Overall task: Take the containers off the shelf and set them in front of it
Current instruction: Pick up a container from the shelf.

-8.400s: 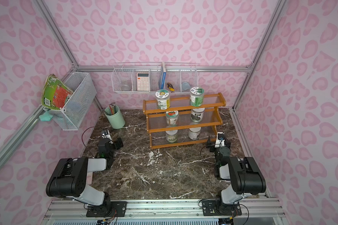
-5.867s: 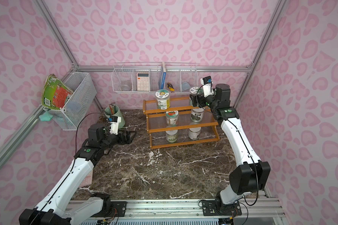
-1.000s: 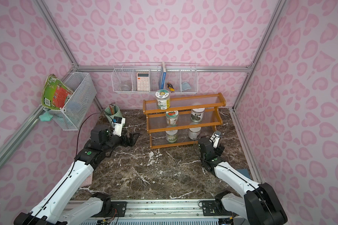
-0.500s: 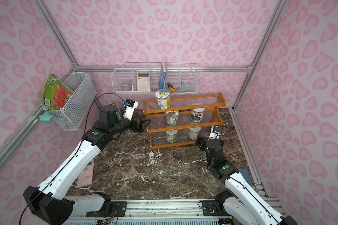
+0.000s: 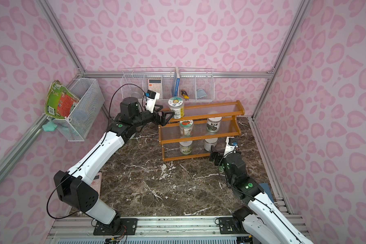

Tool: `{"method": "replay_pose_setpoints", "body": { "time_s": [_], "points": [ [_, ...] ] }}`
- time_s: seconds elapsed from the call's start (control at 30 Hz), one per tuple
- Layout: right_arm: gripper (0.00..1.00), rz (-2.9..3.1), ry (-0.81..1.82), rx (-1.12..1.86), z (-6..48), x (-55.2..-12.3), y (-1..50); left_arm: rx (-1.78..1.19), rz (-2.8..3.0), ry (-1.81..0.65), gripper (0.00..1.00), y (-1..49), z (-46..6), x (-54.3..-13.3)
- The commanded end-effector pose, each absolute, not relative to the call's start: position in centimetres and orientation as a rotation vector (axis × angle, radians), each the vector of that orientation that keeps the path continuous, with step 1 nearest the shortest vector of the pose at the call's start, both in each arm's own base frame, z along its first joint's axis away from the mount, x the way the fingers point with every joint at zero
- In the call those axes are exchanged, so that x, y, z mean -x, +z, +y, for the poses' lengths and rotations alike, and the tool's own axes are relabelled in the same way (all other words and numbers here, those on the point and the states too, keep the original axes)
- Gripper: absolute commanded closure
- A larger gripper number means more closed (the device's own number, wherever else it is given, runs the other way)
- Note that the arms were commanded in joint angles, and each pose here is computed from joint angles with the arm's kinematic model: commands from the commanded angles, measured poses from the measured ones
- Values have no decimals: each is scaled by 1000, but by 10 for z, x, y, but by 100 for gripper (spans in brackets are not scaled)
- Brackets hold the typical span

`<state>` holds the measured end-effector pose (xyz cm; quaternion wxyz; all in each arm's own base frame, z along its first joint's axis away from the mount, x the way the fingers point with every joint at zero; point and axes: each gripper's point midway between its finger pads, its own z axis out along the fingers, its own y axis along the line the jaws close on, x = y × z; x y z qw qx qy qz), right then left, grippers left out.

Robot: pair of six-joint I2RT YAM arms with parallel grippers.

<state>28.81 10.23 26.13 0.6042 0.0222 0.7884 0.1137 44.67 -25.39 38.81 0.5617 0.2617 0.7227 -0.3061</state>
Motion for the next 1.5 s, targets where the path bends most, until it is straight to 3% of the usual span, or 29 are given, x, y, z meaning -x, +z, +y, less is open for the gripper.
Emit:
{"method": "replay_pose_setpoints", "body": {
  "time_s": [0.0, 0.97, 1.13, 1.33, 1.47],
  "points": [
    [1, 1813, 273, -33, 105, -288, 267, -634, 1658, -729, 0, 396, -262, -454],
    [1, 1823, 281, -20, 109, -291, 260, -709, 1601, -701, 1, 388, -304, -493],
    [1, 1824, 277, -21, 108, -291, 260, -710, 1608, -673, 8, 385, -305, -497],
    [1, 1822, 273, -22, 106, -291, 260, -714, 1596, -662, 24, 385, -310, -498],
    [1, 1818, 263, -27, 102, -291, 261, -719, 1580, -663, 26, 390, -312, -494]
  ]
}}
